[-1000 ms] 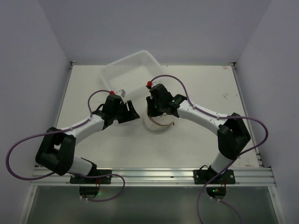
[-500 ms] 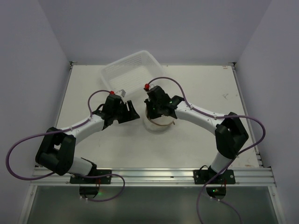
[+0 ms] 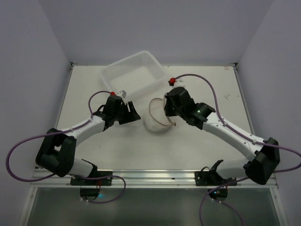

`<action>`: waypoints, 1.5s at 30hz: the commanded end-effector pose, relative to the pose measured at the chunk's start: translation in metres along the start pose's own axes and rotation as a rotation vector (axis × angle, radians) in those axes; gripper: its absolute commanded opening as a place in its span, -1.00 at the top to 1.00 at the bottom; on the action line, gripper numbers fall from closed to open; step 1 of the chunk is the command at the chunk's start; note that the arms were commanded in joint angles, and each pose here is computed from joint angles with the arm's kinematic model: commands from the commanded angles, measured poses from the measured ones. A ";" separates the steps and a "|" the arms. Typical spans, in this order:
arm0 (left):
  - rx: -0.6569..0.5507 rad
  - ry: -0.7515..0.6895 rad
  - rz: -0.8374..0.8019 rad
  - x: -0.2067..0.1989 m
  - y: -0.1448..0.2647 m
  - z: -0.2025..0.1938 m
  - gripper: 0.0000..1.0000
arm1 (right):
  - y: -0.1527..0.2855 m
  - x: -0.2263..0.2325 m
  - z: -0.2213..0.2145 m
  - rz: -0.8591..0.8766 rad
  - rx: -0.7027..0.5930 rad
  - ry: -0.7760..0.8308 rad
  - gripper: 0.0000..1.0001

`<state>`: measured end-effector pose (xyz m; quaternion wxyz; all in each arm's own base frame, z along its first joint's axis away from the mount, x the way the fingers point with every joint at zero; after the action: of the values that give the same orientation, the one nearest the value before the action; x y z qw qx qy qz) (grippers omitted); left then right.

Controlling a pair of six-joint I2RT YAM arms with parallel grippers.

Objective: Unzip the laundry bag and remove the bra

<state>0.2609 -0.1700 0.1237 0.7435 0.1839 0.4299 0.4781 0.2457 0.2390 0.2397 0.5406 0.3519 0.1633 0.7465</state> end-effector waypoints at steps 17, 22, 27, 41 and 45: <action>-0.158 -0.180 0.040 -0.023 0.030 0.066 -0.36 | 0.084 -0.157 -0.081 -0.585 -0.177 -0.696 -0.14; -0.204 -0.221 0.021 -0.039 0.041 0.091 -0.40 | 0.106 -0.156 -0.070 -0.521 -0.256 -0.731 -0.60; -0.205 -0.300 -0.007 -0.078 0.037 0.104 -0.40 | 0.100 -0.130 -0.044 -0.319 -0.250 -0.639 -0.65; -0.022 -0.550 0.054 -0.190 -0.051 0.068 -0.27 | 0.055 -0.133 -0.050 -0.271 -0.152 -0.644 -0.69; 0.015 -0.579 0.131 -0.194 -0.076 0.055 -0.26 | 0.050 -0.139 -0.057 -0.289 -0.139 -0.652 -0.71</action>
<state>0.3100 -0.3647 0.1973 0.8231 0.3147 0.2176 0.4196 0.1892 0.0988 0.1826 0.6936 0.5084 -0.0084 0.5102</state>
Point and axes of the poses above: each gripper's point midway between its finger pads, its own y axis back along the fingers, its own x axis along the line the jaws close on, z = x × y, the point moved 7 cm from there along y, back along the fingers, and after that the axes turned 10 degrees about -y, right-handed, at the moved point
